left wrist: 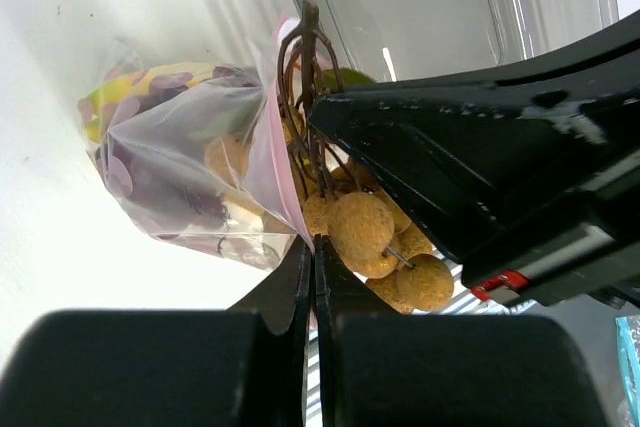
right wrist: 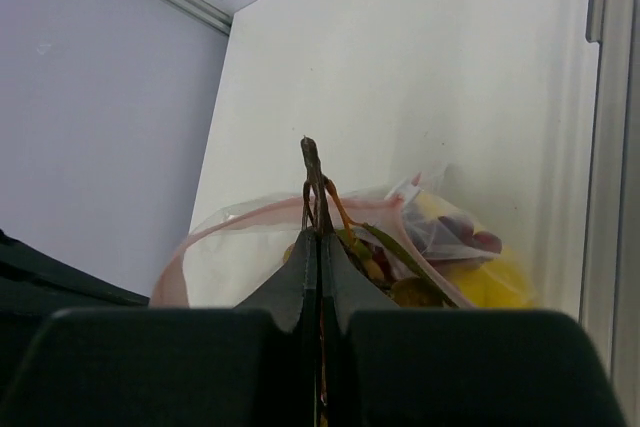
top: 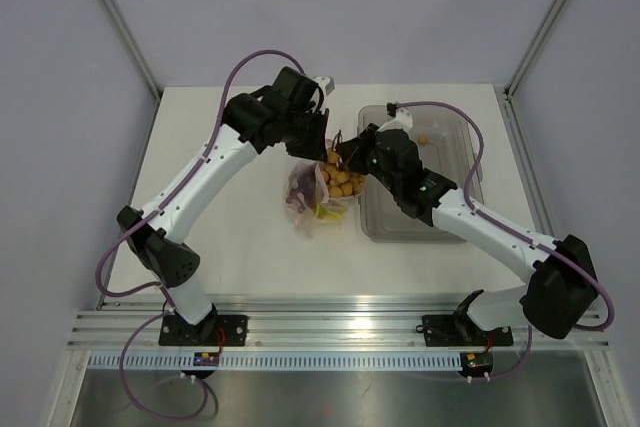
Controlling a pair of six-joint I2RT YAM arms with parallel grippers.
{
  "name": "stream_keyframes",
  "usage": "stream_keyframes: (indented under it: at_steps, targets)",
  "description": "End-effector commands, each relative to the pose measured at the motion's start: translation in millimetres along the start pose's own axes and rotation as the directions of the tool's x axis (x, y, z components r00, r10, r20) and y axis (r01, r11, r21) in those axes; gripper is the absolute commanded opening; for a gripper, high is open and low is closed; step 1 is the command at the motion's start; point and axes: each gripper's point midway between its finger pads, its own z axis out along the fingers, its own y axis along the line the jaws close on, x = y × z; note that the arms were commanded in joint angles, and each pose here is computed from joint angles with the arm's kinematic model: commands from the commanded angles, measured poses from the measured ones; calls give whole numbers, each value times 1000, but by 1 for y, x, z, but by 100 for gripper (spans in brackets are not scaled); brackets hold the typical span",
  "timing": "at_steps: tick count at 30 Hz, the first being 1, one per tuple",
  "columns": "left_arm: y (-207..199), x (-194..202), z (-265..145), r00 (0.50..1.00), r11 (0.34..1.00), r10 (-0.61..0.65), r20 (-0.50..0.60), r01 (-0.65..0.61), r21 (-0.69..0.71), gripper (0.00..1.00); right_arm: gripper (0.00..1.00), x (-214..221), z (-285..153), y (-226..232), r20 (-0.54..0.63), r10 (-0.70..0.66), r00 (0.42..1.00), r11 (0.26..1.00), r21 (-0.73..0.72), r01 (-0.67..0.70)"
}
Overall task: Place the food in the zip-top bag and seal the zipper
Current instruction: Place the fake fruit in the zipper food storage bag.
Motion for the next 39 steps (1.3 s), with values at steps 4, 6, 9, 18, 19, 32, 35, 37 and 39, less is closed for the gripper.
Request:
stream_keyframes:
  at_steps: [4,6,9,18,19,32,35,37,39]
  targets:
    - [-23,-24,-11,998,992,-16,63,8,126,0,0,1,-5,-10,57,-25,998,1000,21,23]
    - [-24,-26,-12,998,990,-23,66,14,140,0,0,2,-5,-15,58,-45,997,998,39,43]
    - [-28,-28,-13,997,987,-28,67,17,160,0,0,-2,-5,-19,77,-93,993,994,68,88]
    - [-35,-31,-11,998,982,-31,54,20,190,0,0,-31,-19,8,147,-111,983,994,17,109]
    - [-35,-31,-11,998,981,-31,51,21,192,0,0,-36,-22,12,160,-104,982,994,7,105]
    - [-30,-52,-9,997,984,-42,71,29,174,0,0,-79,-32,32,339,23,940,999,-53,-5]
    - [-25,-46,-2,998,986,-42,48,33,161,0,0,-77,-26,22,366,26,930,999,-35,-15]
    - [-24,-40,3,999,985,-46,28,40,167,0,0,-74,-23,16,382,24,924,1000,-24,-15]
    - [-26,-41,1,998,982,-46,36,39,182,0,0,-63,-20,5,395,17,918,1000,-30,-6]
